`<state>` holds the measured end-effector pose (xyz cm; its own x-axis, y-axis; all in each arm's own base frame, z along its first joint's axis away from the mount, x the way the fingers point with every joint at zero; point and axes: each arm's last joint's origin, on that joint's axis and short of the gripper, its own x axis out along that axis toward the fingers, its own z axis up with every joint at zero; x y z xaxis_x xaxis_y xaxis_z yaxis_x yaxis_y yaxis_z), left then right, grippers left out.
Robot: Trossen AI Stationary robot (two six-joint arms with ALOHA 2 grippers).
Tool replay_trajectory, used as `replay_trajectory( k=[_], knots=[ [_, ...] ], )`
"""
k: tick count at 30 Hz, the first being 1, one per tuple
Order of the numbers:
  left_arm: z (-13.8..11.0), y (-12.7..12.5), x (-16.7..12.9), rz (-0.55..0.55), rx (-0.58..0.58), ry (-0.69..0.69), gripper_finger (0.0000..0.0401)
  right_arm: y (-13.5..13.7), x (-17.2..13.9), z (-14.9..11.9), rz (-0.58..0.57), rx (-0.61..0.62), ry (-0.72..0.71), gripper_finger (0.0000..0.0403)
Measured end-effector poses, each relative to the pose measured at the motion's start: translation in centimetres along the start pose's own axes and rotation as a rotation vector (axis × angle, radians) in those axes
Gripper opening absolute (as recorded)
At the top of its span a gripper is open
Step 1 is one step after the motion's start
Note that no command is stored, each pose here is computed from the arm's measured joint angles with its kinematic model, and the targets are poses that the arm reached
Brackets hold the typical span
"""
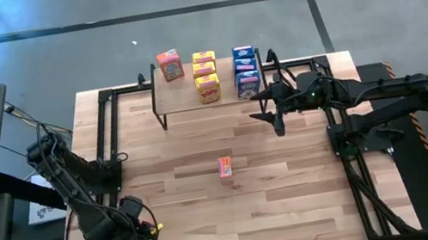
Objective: Stack cereal on shelf
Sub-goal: Put the bottom orange cereal box on the shelf aligned with the other orange cereal box
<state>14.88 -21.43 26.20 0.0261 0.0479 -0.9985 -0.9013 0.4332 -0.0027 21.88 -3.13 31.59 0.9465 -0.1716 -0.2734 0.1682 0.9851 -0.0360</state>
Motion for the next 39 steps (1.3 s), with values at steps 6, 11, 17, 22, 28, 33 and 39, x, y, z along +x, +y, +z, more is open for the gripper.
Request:
replay_trajectory(
  k=[6, 11, 17, 22, 28, 33, 39],
  knots=[
    [0.1, 0.2, 0.0, 0.024, 0.001, -0.010, 0.0237, 0.0, 0.0, 0.0, 0.000, 0.000, 0.001, 0.0257],
    [0.0, 0.3, 0.3, 0.036, -0.008, 0.016, 0.0237, 0.0, 0.0, 0.0, 0.000, 0.000, 0.001, 0.0257],
    [-0.1, 0.3, 1.2, 0.050, 0.000, 0.046, 0.0237, 0.0, 0.0, 0.0, 0.000, 0.000, 0.002, 0.0257],
    [-0.1, 0.2, 1.2, 0.039, 0.000, 0.050, 0.0237, 0.0, 0.0, 0.0, 0.000, 0.000, 0.002, 0.0257],
    [-0.2, 0.2, 1.3, 0.041, 0.000, 0.050, 0.0237, 0.0, 0.0, 0.0, 0.000, 0.000, 0.002, 0.0257],
    [-0.3, 0.0, 1.6, 0.052, 0.001, 0.043, 0.0236, 0.0, 0.0, 0.0, 0.001, 0.000, 0.002, 0.0257],
    [-0.3, 0.0, 1.7, 0.054, 0.001, 0.042, 0.0236, 0.0, 0.0, 0.0, 0.000, 0.000, 0.002, 0.0257]
  ],
)
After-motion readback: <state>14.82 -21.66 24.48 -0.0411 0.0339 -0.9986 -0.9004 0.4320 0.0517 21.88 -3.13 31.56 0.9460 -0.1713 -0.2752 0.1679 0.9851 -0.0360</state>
